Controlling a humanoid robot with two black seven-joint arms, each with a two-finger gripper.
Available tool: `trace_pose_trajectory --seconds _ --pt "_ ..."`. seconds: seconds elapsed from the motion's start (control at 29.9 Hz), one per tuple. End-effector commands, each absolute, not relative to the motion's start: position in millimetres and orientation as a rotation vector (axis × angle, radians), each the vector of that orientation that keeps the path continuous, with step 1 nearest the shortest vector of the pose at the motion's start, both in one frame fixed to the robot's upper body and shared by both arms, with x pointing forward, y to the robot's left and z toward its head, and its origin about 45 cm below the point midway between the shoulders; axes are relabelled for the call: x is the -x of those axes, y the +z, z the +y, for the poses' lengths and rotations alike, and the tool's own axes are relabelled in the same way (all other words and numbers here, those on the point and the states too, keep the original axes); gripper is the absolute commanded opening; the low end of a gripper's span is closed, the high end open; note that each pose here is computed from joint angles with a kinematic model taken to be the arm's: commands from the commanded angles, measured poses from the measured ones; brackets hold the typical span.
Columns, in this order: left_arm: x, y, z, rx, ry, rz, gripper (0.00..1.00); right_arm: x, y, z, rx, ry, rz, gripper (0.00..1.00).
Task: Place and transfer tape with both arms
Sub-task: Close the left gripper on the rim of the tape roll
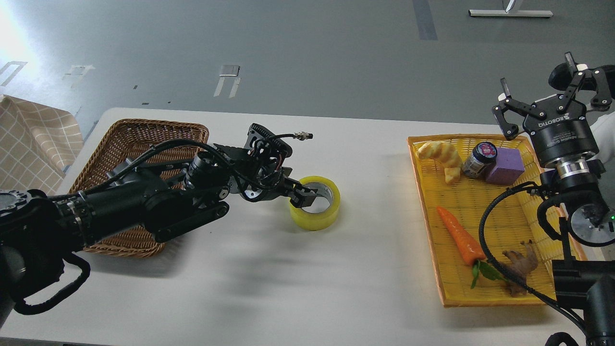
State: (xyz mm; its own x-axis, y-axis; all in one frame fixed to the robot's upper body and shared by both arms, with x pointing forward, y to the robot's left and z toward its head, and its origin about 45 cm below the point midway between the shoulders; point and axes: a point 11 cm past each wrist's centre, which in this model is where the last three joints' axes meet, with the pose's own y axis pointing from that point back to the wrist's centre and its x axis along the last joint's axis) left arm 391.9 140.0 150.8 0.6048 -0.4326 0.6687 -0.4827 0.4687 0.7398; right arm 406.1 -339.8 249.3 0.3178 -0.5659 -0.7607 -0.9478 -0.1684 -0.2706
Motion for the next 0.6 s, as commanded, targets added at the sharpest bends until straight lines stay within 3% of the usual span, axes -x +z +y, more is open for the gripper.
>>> trace_pose_trajectory --seconds 0.0,0.33,0.4,0.47,0.57 --pt "-389.3 147.1 140.1 -1.135 0.029 -0.973 0.77 -406.1 249.3 -340.0 1.846 0.654 1.346 1.00" --pt "-386.9 143.2 140.8 -1.145 0.016 -0.979 0.68 -406.1 249.4 -340.1 1.845 0.653 1.346 1.00" --pt "-387.2 143.1 141.2 -1.149 0.018 -0.979 0.60 -405.7 248.8 -340.3 1.845 0.654 1.347 1.00" --pt "-387.9 142.5 142.0 -1.162 0.022 -0.981 0.42 -405.7 248.8 -340.3 1.845 0.654 1.347 1.00" --pt "-387.9 142.5 142.0 -1.162 0.022 -0.981 0.24 -405.7 248.8 -340.3 1.845 0.654 1.347 1.00"
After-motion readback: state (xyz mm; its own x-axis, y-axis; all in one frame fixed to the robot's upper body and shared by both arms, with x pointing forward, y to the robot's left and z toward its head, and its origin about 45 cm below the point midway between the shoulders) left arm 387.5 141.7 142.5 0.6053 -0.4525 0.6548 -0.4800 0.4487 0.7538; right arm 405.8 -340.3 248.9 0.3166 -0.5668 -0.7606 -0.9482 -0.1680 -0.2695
